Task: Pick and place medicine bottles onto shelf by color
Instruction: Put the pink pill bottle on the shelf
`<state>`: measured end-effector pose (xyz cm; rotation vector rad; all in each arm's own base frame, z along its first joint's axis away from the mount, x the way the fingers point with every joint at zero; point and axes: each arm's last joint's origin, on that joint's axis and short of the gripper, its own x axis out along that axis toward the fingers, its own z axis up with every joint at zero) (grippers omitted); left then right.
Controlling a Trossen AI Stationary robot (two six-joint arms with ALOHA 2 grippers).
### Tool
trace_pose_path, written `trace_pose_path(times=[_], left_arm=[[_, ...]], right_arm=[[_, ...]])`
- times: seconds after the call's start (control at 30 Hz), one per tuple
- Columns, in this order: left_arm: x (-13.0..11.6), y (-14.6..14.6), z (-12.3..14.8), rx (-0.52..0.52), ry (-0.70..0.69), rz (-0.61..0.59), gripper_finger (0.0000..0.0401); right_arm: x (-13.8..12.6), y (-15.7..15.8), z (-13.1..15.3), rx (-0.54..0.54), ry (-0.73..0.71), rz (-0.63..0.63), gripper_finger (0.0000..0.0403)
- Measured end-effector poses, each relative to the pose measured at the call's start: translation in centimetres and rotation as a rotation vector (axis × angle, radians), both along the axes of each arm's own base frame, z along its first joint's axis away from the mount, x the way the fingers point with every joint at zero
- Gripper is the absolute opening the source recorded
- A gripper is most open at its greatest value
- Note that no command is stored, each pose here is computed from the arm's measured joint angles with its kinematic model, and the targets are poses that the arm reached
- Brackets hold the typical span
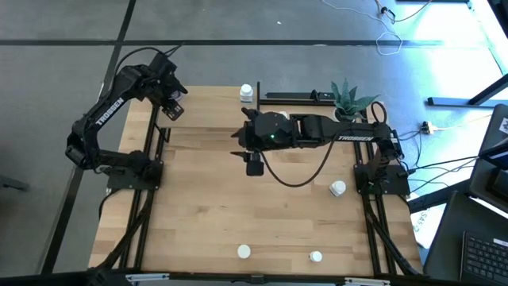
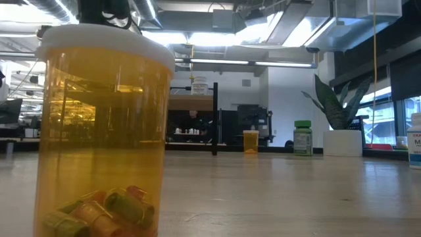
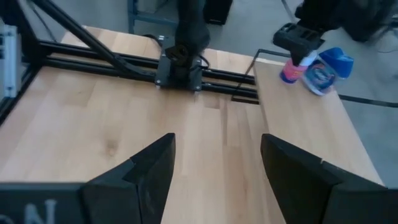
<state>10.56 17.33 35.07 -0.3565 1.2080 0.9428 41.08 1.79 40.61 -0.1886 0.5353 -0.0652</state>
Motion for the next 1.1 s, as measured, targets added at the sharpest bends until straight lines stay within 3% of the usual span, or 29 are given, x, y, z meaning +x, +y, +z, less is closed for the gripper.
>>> trace_pose_path(times=[0.17,1.1], left_arm=[[-0.03,0.02,0.0,-0.005,-0.008,0.001,0.0165],[-0.01,-0.04,-0.03,-0.018,-0.029,0.019,0.0165]], right_arm=[[-0.04,-0.32,0.04,-0.055,-0.005,-0.096,0.0239],[-0.03,-0.33,0.04,-0.059,-0.004,-0.094,0.0239]])
